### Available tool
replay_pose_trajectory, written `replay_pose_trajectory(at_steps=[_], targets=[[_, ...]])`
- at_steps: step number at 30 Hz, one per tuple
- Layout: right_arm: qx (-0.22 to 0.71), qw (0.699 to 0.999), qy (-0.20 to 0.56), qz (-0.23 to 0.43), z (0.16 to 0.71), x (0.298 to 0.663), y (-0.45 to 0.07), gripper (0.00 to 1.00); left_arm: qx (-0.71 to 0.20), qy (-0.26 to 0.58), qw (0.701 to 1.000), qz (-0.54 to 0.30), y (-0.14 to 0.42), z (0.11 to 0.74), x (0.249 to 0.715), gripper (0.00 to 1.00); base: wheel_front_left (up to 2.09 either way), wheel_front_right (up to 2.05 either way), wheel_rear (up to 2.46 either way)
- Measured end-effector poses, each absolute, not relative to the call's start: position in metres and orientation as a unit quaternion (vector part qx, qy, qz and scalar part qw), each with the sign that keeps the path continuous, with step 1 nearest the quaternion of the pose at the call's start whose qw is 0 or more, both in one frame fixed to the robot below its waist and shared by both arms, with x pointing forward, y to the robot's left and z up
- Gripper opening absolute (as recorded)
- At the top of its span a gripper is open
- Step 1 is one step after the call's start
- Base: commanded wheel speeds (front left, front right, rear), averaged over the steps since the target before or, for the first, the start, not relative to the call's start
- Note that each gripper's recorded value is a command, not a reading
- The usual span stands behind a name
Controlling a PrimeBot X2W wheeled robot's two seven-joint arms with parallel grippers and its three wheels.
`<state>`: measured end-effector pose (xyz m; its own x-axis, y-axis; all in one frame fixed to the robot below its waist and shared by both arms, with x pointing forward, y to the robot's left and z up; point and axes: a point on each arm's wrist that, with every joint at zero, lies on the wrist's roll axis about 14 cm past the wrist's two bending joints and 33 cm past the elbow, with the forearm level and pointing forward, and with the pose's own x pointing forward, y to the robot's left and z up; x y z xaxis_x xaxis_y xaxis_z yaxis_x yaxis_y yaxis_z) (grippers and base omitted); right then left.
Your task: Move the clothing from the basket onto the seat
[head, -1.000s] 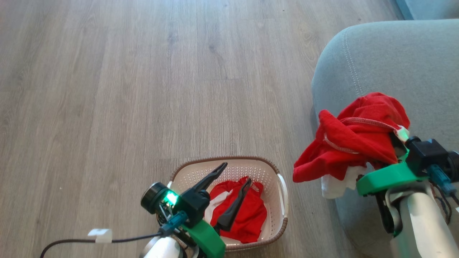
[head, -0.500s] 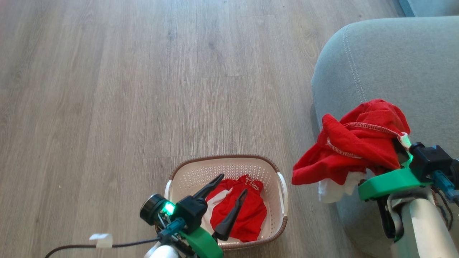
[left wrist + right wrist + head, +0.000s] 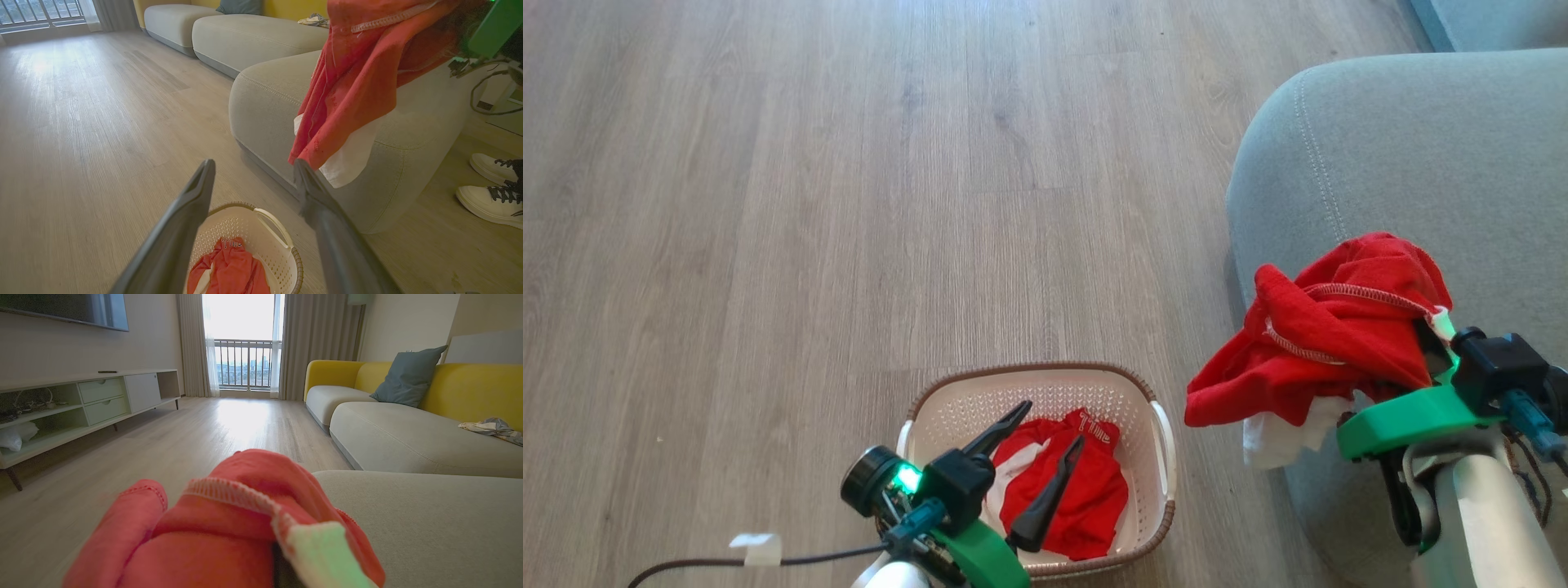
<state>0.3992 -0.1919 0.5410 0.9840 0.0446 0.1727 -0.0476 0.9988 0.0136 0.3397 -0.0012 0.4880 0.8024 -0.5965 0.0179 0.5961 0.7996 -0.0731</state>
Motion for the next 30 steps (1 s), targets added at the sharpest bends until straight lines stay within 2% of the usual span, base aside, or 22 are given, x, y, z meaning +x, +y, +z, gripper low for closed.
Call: replay_pose_trajectory(at_steps=[15,30], targets=[[0.002,0.996,-0.085,-0.002,0.540,0.393,-0.210,0.00,-0.035,0.006,0.942,-0.334,-0.014,0.485,0.345,1.00,0.00,0.00,0.00],[-0.027,0.991,-0.086,-0.099,0.546,0.357,-0.276,0.00,-0.043,-0.001,0.902,-0.429,-0.077,0.487,0.347,1.00,0.00,0.00,0.00]])
